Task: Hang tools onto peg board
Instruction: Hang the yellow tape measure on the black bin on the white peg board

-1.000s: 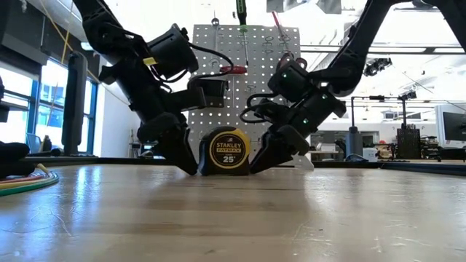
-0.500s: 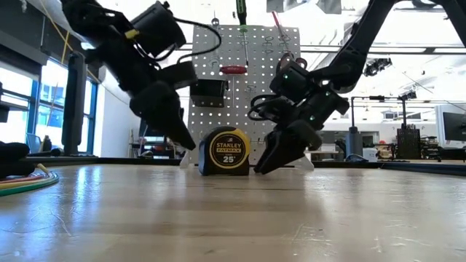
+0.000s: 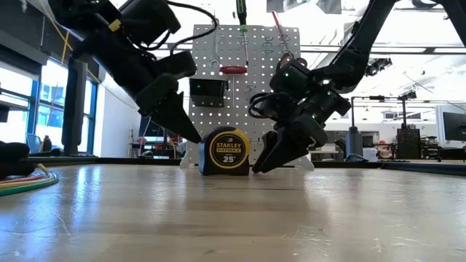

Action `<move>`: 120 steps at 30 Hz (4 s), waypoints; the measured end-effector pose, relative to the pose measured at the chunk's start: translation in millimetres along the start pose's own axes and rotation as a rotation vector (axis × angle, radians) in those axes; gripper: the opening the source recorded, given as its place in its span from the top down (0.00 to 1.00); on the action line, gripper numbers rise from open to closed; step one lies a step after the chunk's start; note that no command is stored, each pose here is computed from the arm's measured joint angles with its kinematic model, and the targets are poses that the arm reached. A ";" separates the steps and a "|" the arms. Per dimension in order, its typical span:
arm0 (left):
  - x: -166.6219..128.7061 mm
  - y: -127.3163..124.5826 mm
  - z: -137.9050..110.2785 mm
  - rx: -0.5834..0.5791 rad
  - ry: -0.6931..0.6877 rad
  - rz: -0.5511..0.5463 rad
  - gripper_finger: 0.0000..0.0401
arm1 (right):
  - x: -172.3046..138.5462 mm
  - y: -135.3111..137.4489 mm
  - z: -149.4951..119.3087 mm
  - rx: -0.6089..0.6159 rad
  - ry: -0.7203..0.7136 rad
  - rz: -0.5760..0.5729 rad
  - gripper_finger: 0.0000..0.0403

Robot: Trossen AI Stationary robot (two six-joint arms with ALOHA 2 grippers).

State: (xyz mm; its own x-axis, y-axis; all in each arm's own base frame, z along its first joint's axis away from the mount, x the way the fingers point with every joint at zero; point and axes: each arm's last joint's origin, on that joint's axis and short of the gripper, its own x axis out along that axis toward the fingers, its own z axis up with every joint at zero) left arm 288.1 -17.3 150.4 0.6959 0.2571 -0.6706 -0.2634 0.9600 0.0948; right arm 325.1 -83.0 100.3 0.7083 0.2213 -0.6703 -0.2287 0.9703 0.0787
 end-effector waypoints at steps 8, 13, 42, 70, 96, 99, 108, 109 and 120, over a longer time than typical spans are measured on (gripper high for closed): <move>-2.1 -5.2 2.2 0.005 -0.041 0.033 0.42 | -12.2 5.3 19.0 -0.060 -0.084 -0.020 0.46; -2.2 -5.0 2.8 0.002 -0.049 0.043 0.34 | -14.1 10.0 25.6 -0.099 -0.109 -0.021 0.44; 29.3 -9.4 -6.3 -0.035 -0.081 0.067 0.27 | 4.8 20.6 32.6 -0.150 -0.190 -0.082 0.30; 12.9 4.5 6.9 0.071 -0.027 0.187 0.47 | 7.8 12.0 60.9 -0.168 -0.140 -0.150 0.46; -101.6 72.8 81.2 0.199 -0.175 0.335 0.49 | -76.4 -6.9 178.0 -0.267 -0.199 -0.374 0.46; -106.5 79.1 87.8 0.198 -0.171 0.364 0.49 | -82.9 -11.8 184.2 -0.263 -0.202 -0.406 0.46; -115.2 96.3 102.3 0.166 -0.195 0.409 0.52 | -101.5 -29.7 194.0 -0.219 -0.232 -0.457 0.46; -115.3 97.8 103.1 0.163 -0.197 0.404 0.53 | -102.5 -31.3 193.5 -0.213 -0.233 -0.450 0.46; -113.9 101.8 102.4 0.117 -0.202 0.312 0.57 | -103.1 -34.4 188.4 -0.177 -0.210 -0.404 0.46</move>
State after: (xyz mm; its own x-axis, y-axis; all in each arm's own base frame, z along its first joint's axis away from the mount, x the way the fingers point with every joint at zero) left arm 250.5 62.5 311.7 0.7150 0.5445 -0.4385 -0.4134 0.8351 0.3629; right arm 385.7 -120.9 305.8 0.8792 -0.1366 -0.4564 -0.0050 0.9553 -0.2956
